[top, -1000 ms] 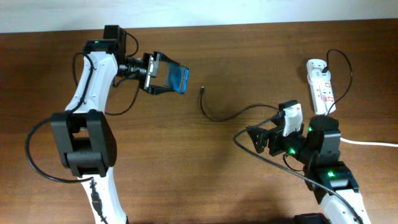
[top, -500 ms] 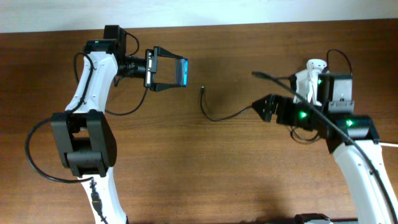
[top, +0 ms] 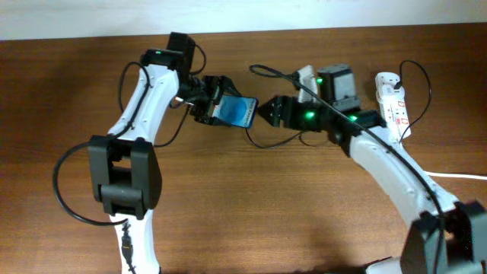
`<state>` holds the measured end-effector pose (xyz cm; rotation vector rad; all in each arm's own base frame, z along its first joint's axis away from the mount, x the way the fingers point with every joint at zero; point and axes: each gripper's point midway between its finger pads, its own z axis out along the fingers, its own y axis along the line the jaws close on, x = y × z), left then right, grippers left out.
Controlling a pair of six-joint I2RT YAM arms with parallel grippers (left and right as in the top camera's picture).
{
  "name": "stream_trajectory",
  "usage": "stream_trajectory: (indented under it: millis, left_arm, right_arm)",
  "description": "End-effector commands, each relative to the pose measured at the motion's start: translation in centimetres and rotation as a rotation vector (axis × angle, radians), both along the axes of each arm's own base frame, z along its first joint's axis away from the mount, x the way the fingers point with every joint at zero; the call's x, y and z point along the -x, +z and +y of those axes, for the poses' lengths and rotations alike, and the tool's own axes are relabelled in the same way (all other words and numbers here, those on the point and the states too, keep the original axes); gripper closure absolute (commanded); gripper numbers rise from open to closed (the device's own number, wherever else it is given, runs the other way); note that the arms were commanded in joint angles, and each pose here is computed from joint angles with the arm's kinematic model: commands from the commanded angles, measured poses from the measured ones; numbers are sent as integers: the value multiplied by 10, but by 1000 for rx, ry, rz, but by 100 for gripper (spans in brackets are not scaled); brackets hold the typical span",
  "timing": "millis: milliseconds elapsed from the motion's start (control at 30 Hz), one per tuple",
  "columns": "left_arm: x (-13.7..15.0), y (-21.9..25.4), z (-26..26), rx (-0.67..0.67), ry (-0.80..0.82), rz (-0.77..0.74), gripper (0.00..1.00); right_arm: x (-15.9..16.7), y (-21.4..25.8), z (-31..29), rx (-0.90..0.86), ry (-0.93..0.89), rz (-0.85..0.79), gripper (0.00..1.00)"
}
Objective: Plug charger to phone and switch on socket
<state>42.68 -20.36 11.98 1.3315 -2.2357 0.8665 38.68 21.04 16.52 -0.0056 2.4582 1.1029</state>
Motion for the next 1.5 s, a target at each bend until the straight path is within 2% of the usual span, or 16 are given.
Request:
stream_trajectory:
  millis: [0,300,367,533,667,933,1067,1133,1333,1467]
  left_arm:
    - [-6,-3,3,-105,21,-29,100]
    - [-1,-5,4,-115,19,-6,100]
    - [4,-5,5,-120,17,16,100]
    - [13,-5,-6,-120,-14,27,100]
    - [21,-6,-21,-121,-56,20,100]
    - [25,-5,-29,-121,-77,19,100]
    - [25,-5,-29,-121,-77,19,100]
    - [24,-5,-27,-120,-73,19,100]
    - [24,-4,-27,-110,-70,22,67]
    - [23,-4,-27,-110,-69,20,27]
  right_arm:
    - [-3,-6,16,-36,-17,54,25]
    - [-3,-27,42,30,-215,134,41]
    - [-8,-26,46,26,-215,110,46]
    - [-13,-45,63,23,-189,104,53]
    - [-12,-47,68,23,-179,99,54]
    - [-11,-50,68,29,-175,106,75]
    - [-11,-50,68,28,-173,108,96]
    - [-11,-50,68,27,-173,107,96]
    - [-18,-46,58,16,-194,101,96]
    - [-27,-38,47,-35,-193,105,96]
